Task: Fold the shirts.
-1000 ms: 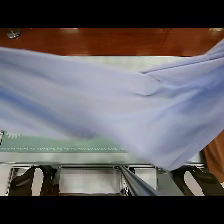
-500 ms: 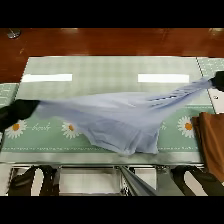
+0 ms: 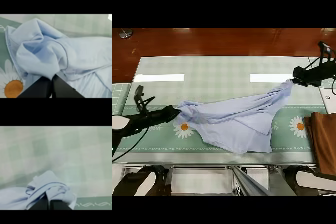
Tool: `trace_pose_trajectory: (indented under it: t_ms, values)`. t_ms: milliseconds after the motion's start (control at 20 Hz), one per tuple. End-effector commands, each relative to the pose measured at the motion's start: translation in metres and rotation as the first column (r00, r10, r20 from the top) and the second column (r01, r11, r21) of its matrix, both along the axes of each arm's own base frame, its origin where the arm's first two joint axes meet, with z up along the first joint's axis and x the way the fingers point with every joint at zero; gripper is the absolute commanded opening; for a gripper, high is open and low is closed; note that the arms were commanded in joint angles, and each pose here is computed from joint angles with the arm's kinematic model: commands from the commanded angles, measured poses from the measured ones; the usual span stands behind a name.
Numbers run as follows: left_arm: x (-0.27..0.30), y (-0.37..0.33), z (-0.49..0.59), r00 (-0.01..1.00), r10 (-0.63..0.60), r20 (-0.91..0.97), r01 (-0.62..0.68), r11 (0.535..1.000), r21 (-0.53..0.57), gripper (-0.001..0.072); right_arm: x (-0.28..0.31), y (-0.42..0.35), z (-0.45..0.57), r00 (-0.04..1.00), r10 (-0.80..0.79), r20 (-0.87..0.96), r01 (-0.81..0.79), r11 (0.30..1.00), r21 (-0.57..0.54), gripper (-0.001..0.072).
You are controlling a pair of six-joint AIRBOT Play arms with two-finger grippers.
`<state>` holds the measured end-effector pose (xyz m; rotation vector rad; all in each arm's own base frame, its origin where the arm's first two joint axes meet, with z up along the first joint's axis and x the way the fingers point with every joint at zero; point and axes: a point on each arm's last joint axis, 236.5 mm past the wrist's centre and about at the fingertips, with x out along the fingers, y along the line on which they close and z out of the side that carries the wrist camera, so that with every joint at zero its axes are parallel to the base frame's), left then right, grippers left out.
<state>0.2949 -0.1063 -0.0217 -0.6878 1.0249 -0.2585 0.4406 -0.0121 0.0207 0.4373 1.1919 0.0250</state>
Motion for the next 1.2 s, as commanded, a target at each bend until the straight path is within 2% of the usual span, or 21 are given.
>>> trace_pose_trajectory:
  t_ms: [0,50,100,150,200,300,400,450,600,700,800,850,900,950,1150]
  values:
    - [0.014,-0.011,-0.021,0.995,-0.043,-0.088,0.042,0.999,-0.005,0.0496,0.012,0.011,-0.022,0.998,0.004,-0.069,0.002,0.997,0.082,0.0553]
    - [0.014,-0.013,-0.015,0.990,-0.101,-0.098,0.100,0.995,-0.013,0.0698,0.012,0.008,-0.018,0.998,0.037,-0.056,-0.033,0.997,0.069,0.0622]
    - [0.013,-0.009,-0.006,0.977,-0.186,-0.106,0.187,0.982,-0.001,0.0701,0.009,-0.001,-0.011,0.996,0.073,-0.058,-0.070,0.997,0.043,0.0622]
    - [0.012,0.005,0.001,0.967,-0.217,-0.132,0.221,0.975,0.016,0.0701,0.004,-0.012,-0.006,0.994,0.091,-0.068,-0.089,0.996,0.020,0.0622]
    - [0.013,0.025,0.007,0.966,-0.206,-0.157,0.214,0.976,0.038,0.0701,-0.006,-0.029,-0.003,0.992,0.101,-0.081,-0.102,0.995,-0.005,0.0622]
    - [0.017,0.074,0.016,0.980,-0.078,-0.182,0.090,0.994,0.062,0.0700,-0.028,-0.071,-0.005,0.994,-0.003,-0.112,0.000,1.000,-0.023,0.0622]
    - [0.012,0.099,0.010,0.974,0.041,-0.225,-0.040,0.999,0.010,0.0700,-0.058,-0.093,-0.027,0.982,-0.114,-0.152,0.120,0.992,0.035,0.0621]
    - [0.007,0.094,0.005,0.967,0.055,-0.247,-0.071,0.996,-0.056,0.0700,-0.073,-0.093,-0.042,0.973,-0.150,-0.173,0.165,0.983,0.075,0.0620]
    - [-0.001,0.051,-0.016,0.962,-0.010,-0.274,-0.050,0.976,-0.211,0.0699,-0.114,-0.051,-0.087,0.956,-0.146,-0.256,0.205,0.952,0.225,0.0620]
    - [0.010,0.022,-0.019,0.973,-0.071,-0.220,0.012,0.966,-0.259,0.0699,-0.135,-0.022,-0.108,0.946,-0.082,-0.314,0.167,0.953,0.254,0.0620]
    - [0.026,0.004,-0.019,0.981,-0.056,-0.187,0.001,0.961,-0.277,0.0693,-0.141,-0.005,-0.114,0.942,-0.035,-0.333,0.128,0.957,0.261,0.0620]
    - [0.029,-0.001,-0.021,0.982,-0.054,-0.182,0.002,0.962,-0.272,0.0549,-0.141,0.000,-0.113,0.943,-0.019,-0.332,0.112,0.958,0.263,0.0620]
    - [0.029,-0.006,-0.022,0.982,-0.078,-0.171,0.031,0.964,-0.263,0.0071,-0.140,0.006,-0.113,0.943,-0.004,-0.332,0.097,0.960,0.264,0.0620]
    - [0.028,-0.011,-0.021,0.983,-0.113,-0.145,0.074,0.965,-0.250,0.0020,-0.140,0.010,-0.113,0.944,0.009,-0.331,0.083,0.961,0.265,0.0620]
    - [0.027,-0.013,-0.020,0.982,-0.131,-0.138,0.094,0.963,-0.251,0.0020,-0.127,0.030,-0.117,0.952,0.024,-0.305,0.056,0.966,0.251,0.0620]
